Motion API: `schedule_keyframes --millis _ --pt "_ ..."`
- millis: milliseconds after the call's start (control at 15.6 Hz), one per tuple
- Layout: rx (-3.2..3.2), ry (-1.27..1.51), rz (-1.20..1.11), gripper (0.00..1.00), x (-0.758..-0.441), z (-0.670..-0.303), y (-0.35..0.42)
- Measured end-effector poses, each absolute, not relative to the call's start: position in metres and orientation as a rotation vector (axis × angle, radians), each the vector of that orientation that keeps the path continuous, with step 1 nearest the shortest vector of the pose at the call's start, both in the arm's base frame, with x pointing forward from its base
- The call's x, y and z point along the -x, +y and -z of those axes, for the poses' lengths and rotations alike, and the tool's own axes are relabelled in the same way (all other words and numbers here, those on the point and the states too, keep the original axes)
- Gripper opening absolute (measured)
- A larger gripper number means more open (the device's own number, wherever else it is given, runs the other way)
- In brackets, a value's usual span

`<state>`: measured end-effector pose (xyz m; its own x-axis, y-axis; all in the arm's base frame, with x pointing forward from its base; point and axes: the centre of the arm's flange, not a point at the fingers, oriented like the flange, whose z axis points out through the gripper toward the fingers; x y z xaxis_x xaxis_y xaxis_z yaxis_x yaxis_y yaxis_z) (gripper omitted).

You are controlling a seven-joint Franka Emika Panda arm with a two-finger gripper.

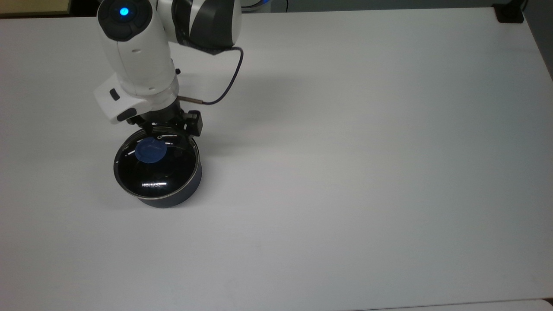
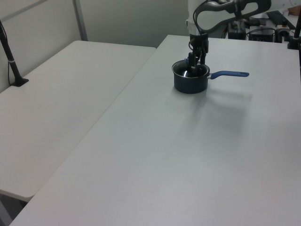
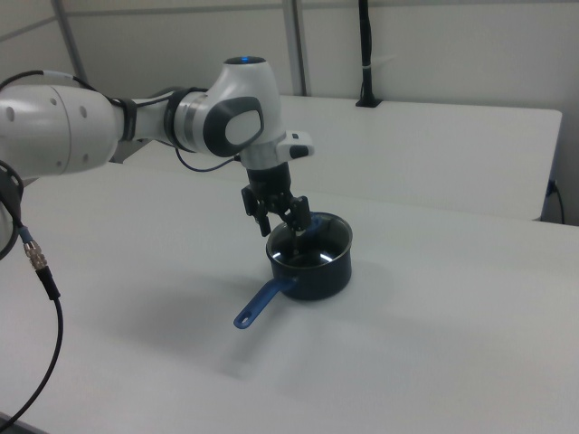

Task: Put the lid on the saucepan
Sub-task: 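Open the gripper and raise it away from the lid knob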

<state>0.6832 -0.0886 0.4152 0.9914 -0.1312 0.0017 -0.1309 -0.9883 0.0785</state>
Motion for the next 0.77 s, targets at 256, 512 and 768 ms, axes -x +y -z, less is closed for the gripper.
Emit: schedule_keyframes --millis 256,512,768 --pt "-3.073 -0.189 0.019 0.99 -0.673 -0.442 -0.086" --pt "-3.099 -0.177 -0.030 1.00 -0.657 -0.493 -0.082" --pt "-3.116 -0.119 -0.076 1.00 -0.626 -0.545 -0.070"
